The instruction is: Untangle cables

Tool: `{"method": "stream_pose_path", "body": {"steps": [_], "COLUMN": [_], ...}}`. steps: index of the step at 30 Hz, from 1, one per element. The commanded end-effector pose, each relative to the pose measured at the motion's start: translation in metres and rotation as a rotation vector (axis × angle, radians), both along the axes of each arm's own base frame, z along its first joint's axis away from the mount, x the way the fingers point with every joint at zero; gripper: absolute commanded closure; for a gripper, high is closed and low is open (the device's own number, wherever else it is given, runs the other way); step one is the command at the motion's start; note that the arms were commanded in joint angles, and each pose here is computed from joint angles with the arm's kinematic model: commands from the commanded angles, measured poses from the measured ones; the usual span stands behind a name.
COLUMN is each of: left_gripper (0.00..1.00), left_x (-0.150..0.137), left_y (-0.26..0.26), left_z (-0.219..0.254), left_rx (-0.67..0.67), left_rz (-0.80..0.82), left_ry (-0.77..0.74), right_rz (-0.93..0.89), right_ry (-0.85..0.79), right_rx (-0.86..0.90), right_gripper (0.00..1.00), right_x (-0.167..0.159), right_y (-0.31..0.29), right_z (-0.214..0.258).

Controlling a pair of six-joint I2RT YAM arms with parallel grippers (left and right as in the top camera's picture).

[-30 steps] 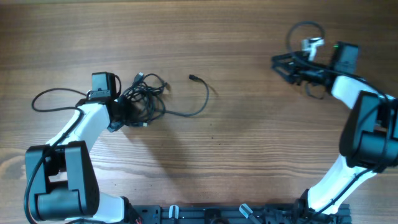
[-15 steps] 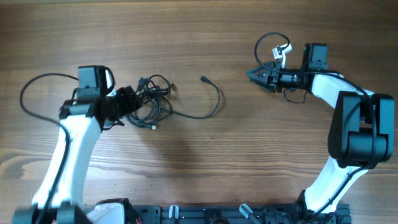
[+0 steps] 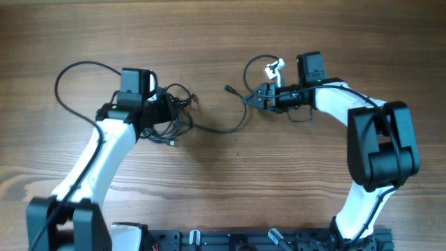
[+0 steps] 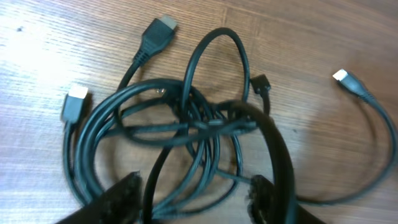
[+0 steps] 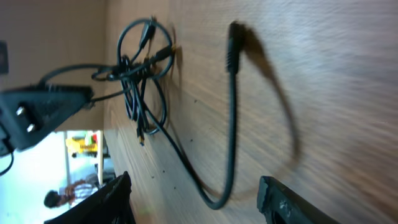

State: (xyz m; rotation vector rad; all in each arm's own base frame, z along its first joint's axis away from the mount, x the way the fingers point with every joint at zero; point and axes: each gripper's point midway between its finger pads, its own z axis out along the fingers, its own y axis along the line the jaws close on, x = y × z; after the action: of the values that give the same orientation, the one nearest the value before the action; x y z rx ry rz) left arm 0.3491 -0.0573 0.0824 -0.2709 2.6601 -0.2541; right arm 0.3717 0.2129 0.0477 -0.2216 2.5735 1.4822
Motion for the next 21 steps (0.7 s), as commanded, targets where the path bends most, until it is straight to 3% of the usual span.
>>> {"method": "stream_pose_path", "body": {"steps": [1,2,4,5,10,15,21], "left_gripper": [0.83,0.89,0.95,0.96,0.96,0.96,0.96], "left_x": [0.010,0.011,0.015,0.016,0.008,-0.005,-0.022], "left_y": [0.000,0.000,0.000,0.000,-0.012,-0.019,-0.049], "left_z": [-0.002,-0.001,0.009,0.018,0.058,0.094,0.122], "left_rx": [0.049,0.048,0.043,0.040,-0.039,-0.135,-0.327], "left_rz": [-0.008,-0.007,-0.006,-0.006,-0.036,-0.005,-0.088], "left_ry": [-0.024,-0.031,-0.064,-0.088,-0.177,-0.244,-0.262], "right_rz": [0.063,0.074,0.091,0.102,0.119,0.130,0.338], "right_ry": [-0.050,-0.053,-0.061,-0.070,-0.053,-0.064,-0.185], "right_rx": [-0.021,-0.034,-0.068,-0.083,-0.067,-0.047,0.218], "right_gripper": [0.23,0.22,0.04,0.01,0.00,0.08,0.08], "right_x": [-0.010,-0.013,-0.017,-0.020,-0.029,-0.030,-0.054], "right_y": [0.022,0.027,0.036,0.041,0.065,0.074,0.091], "right_z": [0.006,0.004,-0.001,-0.003,0.001,0.005,0.046]}}
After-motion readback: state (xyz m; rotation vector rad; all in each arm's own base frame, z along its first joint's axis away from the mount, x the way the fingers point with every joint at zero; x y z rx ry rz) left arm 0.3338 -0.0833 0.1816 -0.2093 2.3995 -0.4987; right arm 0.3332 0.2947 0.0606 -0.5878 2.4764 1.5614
